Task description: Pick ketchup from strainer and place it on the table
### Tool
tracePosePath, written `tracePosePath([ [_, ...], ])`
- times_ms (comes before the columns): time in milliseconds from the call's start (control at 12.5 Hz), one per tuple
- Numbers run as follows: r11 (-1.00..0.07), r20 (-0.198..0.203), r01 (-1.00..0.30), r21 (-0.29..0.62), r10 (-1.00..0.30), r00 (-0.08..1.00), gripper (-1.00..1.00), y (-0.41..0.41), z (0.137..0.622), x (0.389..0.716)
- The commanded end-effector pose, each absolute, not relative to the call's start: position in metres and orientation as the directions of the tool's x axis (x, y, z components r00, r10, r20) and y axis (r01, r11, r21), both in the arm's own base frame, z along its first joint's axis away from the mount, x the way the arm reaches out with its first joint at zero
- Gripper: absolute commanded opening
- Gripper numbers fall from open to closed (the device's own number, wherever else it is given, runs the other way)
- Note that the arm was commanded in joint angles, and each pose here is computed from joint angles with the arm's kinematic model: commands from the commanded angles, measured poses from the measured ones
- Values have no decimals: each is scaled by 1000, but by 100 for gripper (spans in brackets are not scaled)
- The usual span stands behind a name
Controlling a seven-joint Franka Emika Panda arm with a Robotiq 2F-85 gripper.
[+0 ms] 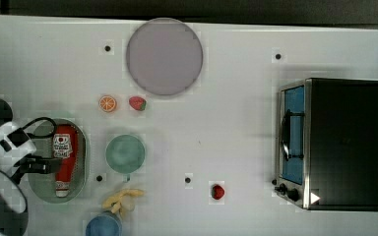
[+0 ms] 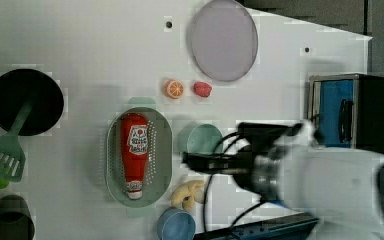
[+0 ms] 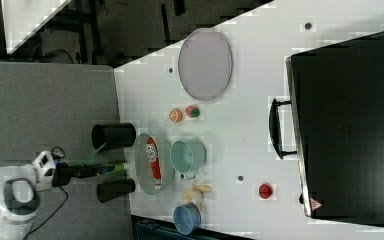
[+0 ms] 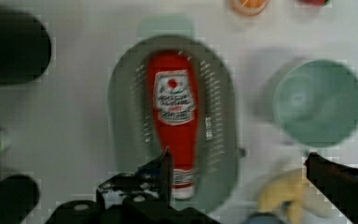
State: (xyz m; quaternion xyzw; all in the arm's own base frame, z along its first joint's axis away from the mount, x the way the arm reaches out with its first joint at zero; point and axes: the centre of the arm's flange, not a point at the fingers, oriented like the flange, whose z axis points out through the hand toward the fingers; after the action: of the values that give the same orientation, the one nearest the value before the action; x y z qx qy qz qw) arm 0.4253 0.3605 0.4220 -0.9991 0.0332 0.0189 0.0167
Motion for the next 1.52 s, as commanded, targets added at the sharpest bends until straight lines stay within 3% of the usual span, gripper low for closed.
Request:
tracePosePath([
  [80,-993,-43,-98,-67,-96,994,100,360,372,424],
  [480,-988,-20,-65,-138,-63,998,100,363,298,415],
  [960,-980,-95,-116,-162,-102,990,100,371,233,410],
  [1360,-982,-88,-84,-168,-70,994,100,368,194,418],
  [1440,-983,-93,-85,-164,-71,993,91,368,186,421],
  [1520,-983,-95,-84,-164,-69,993,67,370,180,424],
])
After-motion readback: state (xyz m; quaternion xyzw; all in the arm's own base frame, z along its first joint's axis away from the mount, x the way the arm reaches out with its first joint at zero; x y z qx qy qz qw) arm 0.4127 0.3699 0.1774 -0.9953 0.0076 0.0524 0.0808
